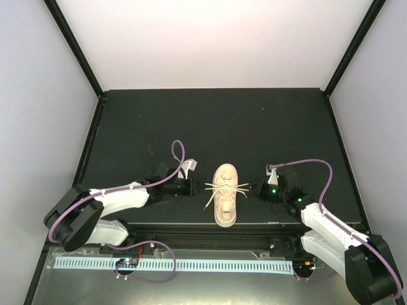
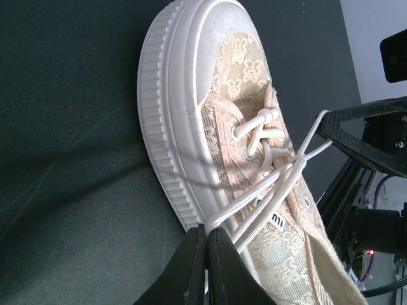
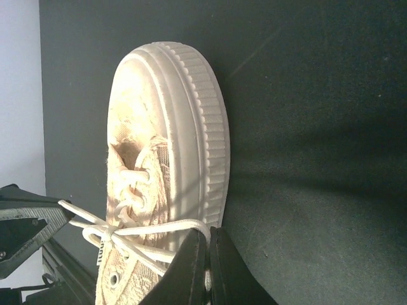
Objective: Tie the shoes
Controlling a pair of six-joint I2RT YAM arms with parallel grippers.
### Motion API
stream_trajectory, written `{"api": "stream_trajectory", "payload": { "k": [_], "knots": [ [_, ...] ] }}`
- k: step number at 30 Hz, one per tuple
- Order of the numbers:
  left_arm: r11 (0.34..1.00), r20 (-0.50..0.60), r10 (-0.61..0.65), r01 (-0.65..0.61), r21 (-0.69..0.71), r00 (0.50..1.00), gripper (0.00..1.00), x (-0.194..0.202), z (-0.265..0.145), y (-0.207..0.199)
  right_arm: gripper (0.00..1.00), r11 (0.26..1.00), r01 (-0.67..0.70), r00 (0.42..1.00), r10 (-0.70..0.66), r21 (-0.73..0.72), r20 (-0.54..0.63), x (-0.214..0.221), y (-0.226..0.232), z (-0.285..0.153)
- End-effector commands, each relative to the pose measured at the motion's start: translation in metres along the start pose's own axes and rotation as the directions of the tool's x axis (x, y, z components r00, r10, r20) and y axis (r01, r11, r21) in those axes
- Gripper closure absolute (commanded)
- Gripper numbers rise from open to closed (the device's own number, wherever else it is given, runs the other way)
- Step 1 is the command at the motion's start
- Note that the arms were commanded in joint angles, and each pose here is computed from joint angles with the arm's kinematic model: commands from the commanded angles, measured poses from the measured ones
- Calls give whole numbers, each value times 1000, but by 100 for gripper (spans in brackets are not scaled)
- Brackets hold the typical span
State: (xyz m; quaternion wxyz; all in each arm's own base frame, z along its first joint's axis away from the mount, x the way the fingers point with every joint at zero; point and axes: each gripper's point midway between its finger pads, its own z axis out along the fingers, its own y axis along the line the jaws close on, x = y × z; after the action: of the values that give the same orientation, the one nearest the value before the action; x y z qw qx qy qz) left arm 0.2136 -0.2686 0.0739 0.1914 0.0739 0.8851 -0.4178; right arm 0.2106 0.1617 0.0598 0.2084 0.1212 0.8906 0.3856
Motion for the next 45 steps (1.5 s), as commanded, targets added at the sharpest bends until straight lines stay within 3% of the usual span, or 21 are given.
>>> {"api": "stream_trajectory", "payload": {
  "k": [1,3,4,5,6,8,9,11,14,19,24,28,33,37,40,45],
  "knots": [
    [986,-2,-55,54,-160,998,98,11,-10,46,98,988,-22,993,4,153,119,-19,-37,-7],
    [993,-6,-24,24,-118,1000,98,8,-10,36,98,993,36,994,-47,111,99,-19,-25,-7],
    [996,-8,2,-2,-92,1000,94,6,-10,29,97,993,72,993,-80,97,87,-20,-19,-8],
    [997,-10,28,-29,-65,1000,82,2,-10,22,91,990,113,990,-120,80,78,-22,-10,-10],
    [998,-13,52,-52,-46,999,67,0,-10,16,80,986,152,985,-157,71,71,-25,-3,-12],
    [995,-8,99,-99,-18,995,37,-9,-11,3,45,973,218,973,-223,72,66,-30,8,-17],
    [991,9,133,-133,-7,991,28,-17,-16,-6,30,964,254,963,-260,85,69,-35,12,-21],
    [982,16,189,-188,-5,982,18,-29,-20,-18,14,949,292,949,-303,121,90,-47,20,-29],
    [965,13,263,-263,-16,965,12,-46,-23,-32,1,930,328,929,-350,168,122,-69,37,-40],
    [951,32,301,-298,-78,953,10,-85,-35,-22,0,904,359,896,-403,231,187,-119,60,-51],
    [973,215,194,-160,-164,957,10,-141,-97,38,0,912,240,876,-351,332,331,-189,32,-81],
    [960,483,112,32,-280,868,9,-172,-188,102,0,907,88,801,-310,411,512,-230,-1,-127],
    [860,742,182,261,-438,645,2,-164,-266,164,0,846,16,628,-424,534,653,-241,-21,-164],
    [795,753,273,302,-527,598,1,-146,-273,184,0,791,-48,531,-497,610,686,-234,-46,-177],
    [779,742,311,288,-557,594,1,-140,-269,192,0,754,-80,512,-530,652,676,-227,-62,-179],
    [775,715,323,261,-576,620,1,-137,-256,198,0,757,-71,510,-532,650,676,-226,-71,-168]
  ]
}}
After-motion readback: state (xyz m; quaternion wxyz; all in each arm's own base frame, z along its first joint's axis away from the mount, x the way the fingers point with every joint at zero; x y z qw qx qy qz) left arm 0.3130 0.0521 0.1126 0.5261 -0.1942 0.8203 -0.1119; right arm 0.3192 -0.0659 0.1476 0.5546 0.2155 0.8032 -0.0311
